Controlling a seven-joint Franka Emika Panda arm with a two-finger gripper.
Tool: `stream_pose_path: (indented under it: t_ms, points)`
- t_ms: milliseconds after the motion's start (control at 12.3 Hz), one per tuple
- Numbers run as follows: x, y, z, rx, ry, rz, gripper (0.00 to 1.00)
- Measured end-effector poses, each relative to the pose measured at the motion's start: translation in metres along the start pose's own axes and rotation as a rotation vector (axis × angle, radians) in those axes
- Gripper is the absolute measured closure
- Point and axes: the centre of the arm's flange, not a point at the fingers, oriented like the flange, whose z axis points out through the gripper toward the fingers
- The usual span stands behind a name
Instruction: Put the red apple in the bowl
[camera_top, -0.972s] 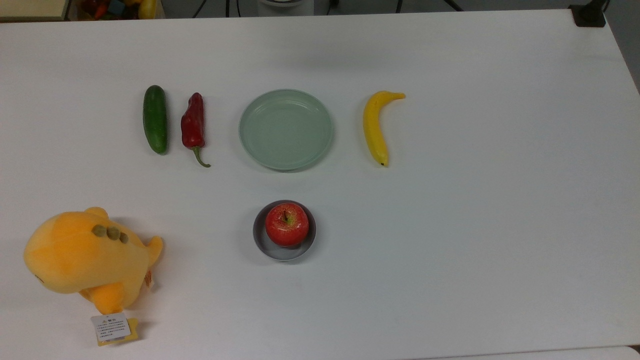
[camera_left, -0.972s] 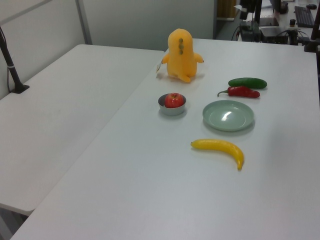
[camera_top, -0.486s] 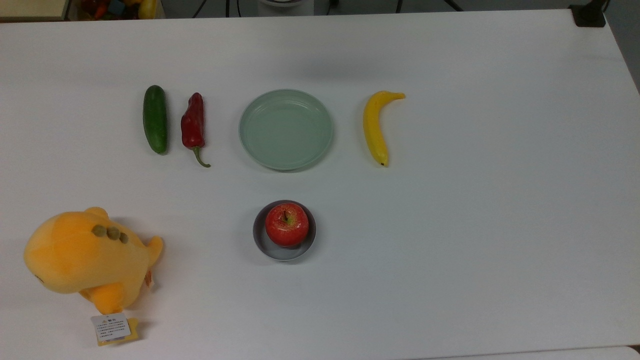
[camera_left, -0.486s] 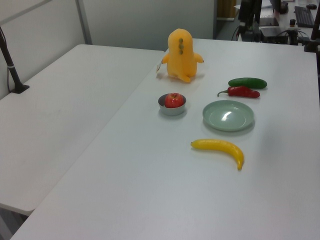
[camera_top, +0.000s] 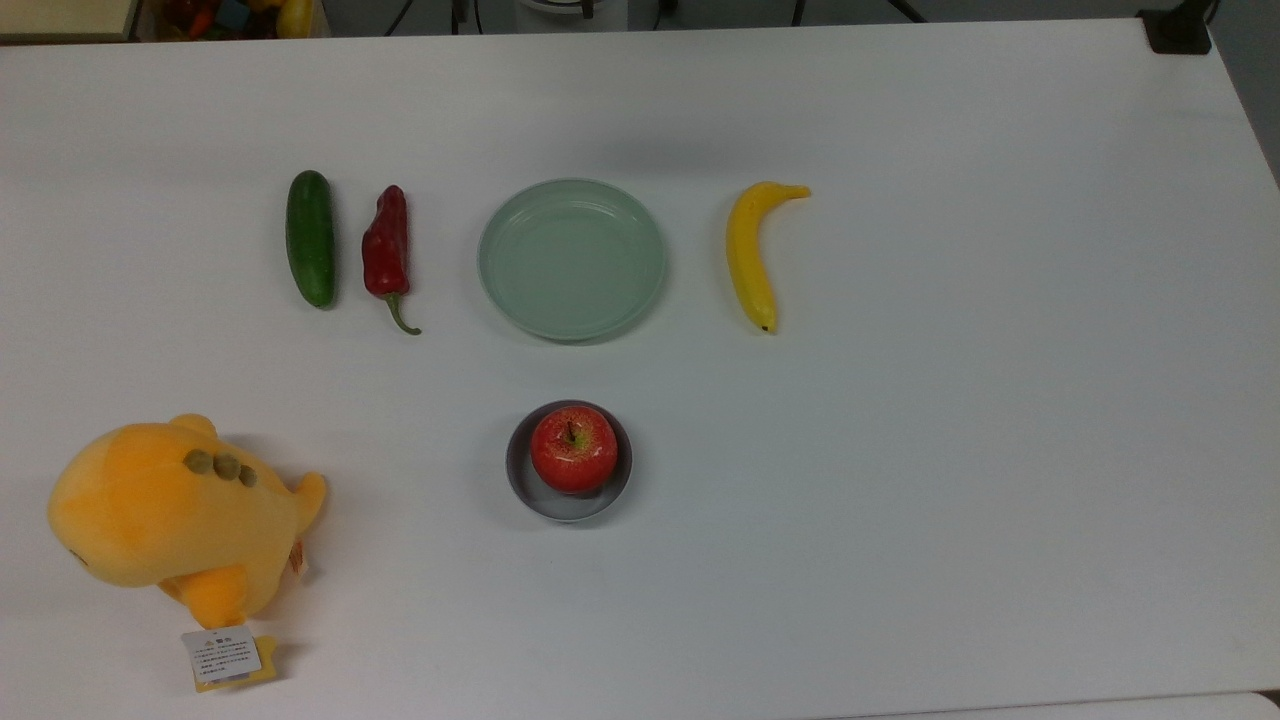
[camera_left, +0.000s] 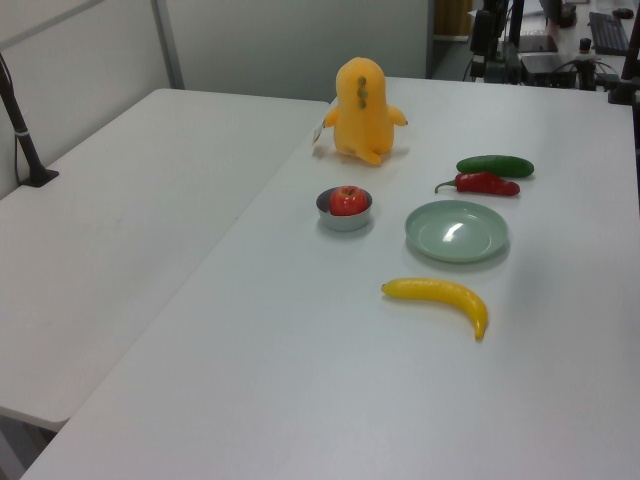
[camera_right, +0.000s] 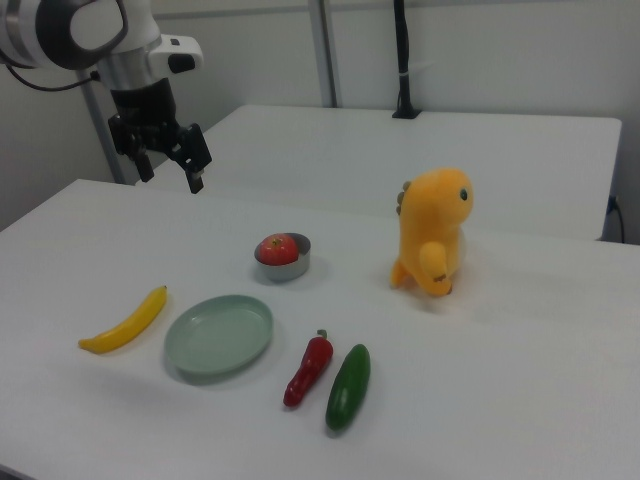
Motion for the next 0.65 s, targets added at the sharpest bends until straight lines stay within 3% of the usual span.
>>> stream_pose_path:
  t_ms: [648]
  points:
    - [-0.0004, -0.0085, -0.0009, 0.001, 0.002, -0.024, 0.00]
